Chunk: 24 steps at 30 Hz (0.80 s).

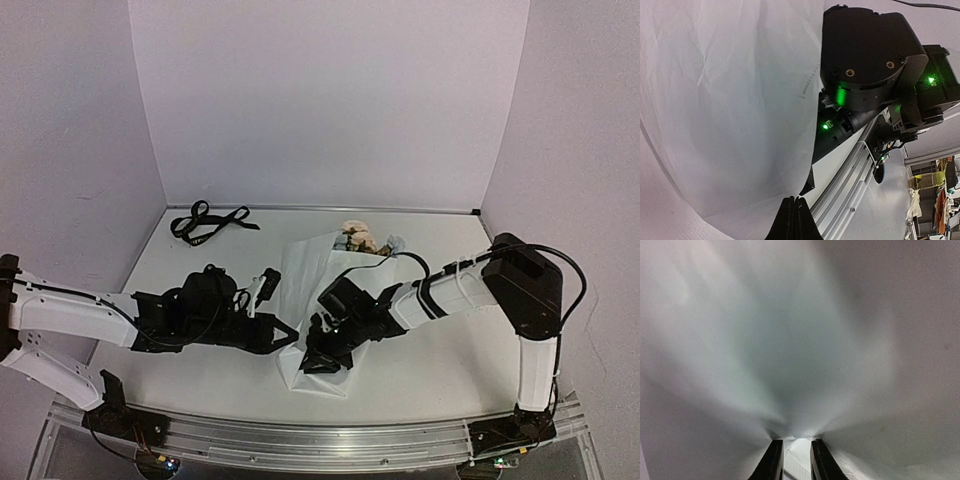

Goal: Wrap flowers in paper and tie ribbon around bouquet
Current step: Fold the 2/3-folded wrapping paper at the center of the board.

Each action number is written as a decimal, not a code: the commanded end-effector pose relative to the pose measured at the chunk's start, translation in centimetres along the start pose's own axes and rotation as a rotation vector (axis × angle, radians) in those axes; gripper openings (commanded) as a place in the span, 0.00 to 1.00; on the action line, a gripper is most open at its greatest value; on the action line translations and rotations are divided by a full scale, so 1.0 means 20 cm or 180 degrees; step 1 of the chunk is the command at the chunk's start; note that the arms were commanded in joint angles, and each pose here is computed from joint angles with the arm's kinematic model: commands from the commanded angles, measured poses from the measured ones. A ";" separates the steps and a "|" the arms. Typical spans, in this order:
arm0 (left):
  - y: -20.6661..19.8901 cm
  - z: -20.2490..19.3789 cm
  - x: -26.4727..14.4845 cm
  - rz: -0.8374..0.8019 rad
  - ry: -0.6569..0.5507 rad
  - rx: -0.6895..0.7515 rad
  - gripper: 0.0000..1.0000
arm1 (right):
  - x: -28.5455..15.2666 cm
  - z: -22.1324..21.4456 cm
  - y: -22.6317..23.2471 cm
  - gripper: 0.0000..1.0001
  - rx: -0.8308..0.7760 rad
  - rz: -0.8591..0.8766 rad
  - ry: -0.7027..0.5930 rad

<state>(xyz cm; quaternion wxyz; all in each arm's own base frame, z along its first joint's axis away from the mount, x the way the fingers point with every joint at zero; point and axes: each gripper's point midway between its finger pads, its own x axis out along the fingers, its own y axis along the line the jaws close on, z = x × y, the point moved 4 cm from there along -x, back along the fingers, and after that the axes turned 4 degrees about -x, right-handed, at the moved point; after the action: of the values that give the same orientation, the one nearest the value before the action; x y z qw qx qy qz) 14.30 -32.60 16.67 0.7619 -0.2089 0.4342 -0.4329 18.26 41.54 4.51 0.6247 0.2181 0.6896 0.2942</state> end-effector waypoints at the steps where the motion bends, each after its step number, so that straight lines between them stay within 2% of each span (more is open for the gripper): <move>1: -0.12 0.10 0.01 -0.0207 -0.0171 0.0172 0.00 | -0.14 -0.03 0.06 0.23 -0.0251 0.0060 -0.0103; 9: -0.17 0.11 0.07 -0.0343 -0.0066 0.0271 0.00 | -0.25 -0.08 0.03 0.24 -0.0347 0.0069 -0.0201; 24: -0.18 0.06 0.35 -0.0419 0.0492 0.0349 0.00 | -0.47 -0.16 -0.30 0.22 -0.0344 -0.0371 -0.0699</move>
<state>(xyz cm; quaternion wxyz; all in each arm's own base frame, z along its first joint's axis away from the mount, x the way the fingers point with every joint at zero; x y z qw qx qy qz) 15.23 -38.39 15.34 0.7243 -0.1676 0.4625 -0.4831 16.00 31.88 6.48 0.6858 0.1834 0.6487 0.2744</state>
